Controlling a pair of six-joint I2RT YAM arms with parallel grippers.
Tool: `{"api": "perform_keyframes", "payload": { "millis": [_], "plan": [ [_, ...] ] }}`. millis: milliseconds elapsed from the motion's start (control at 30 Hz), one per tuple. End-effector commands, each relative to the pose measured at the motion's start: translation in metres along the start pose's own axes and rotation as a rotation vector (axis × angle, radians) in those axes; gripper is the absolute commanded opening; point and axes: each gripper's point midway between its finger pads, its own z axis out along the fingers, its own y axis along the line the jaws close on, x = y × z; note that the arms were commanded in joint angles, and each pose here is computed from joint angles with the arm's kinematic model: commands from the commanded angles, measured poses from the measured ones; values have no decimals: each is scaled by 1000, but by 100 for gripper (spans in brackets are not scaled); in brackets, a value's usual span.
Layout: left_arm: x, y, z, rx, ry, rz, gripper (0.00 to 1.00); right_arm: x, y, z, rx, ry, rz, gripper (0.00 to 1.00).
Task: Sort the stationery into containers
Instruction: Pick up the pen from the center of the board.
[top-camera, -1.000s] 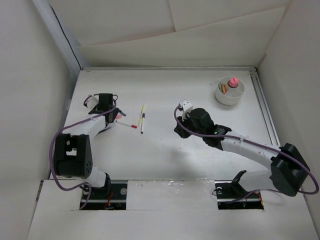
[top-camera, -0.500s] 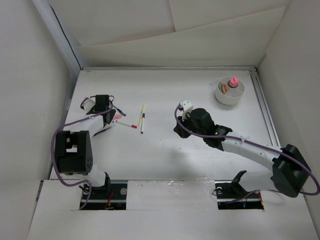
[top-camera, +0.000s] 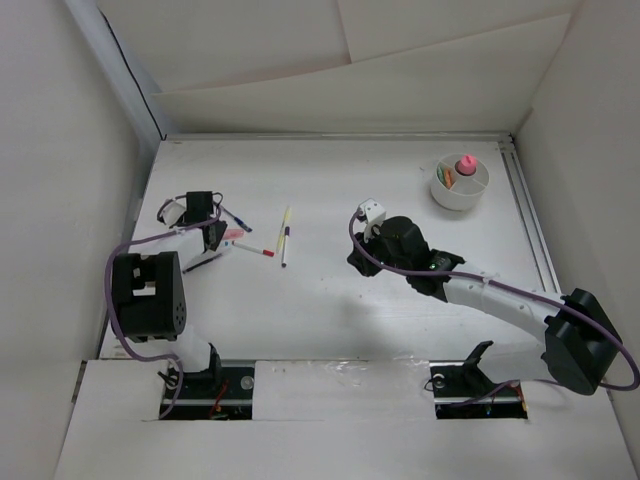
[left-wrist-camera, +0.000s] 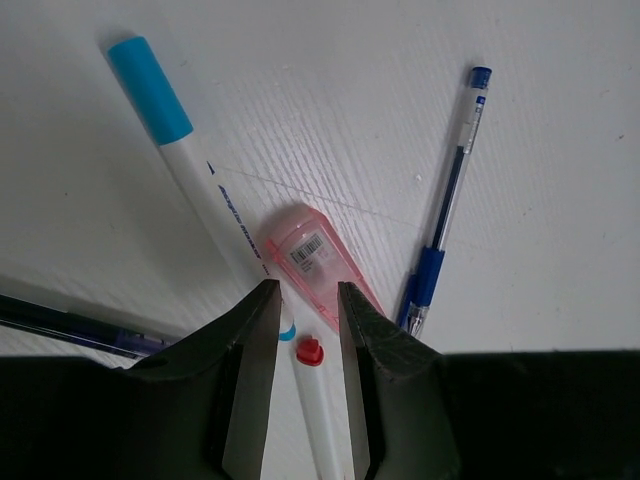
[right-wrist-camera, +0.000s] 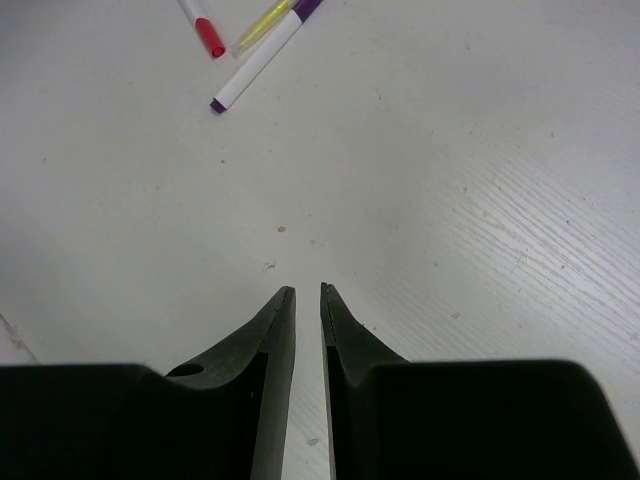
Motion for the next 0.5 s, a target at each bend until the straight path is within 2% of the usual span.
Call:
{"api": "perform_keyframes", "payload": {
  "millis": [0, 467],
  "plan": [
    [-8, -12, -1, 30, -17, -10, 27, -32, 12, -6, -39, -98, -24, 22],
    [-7, -23, 14, 25, -4, -7, 27, -32, 13, -7, -48, -97, -25, 22]
  ]
}}
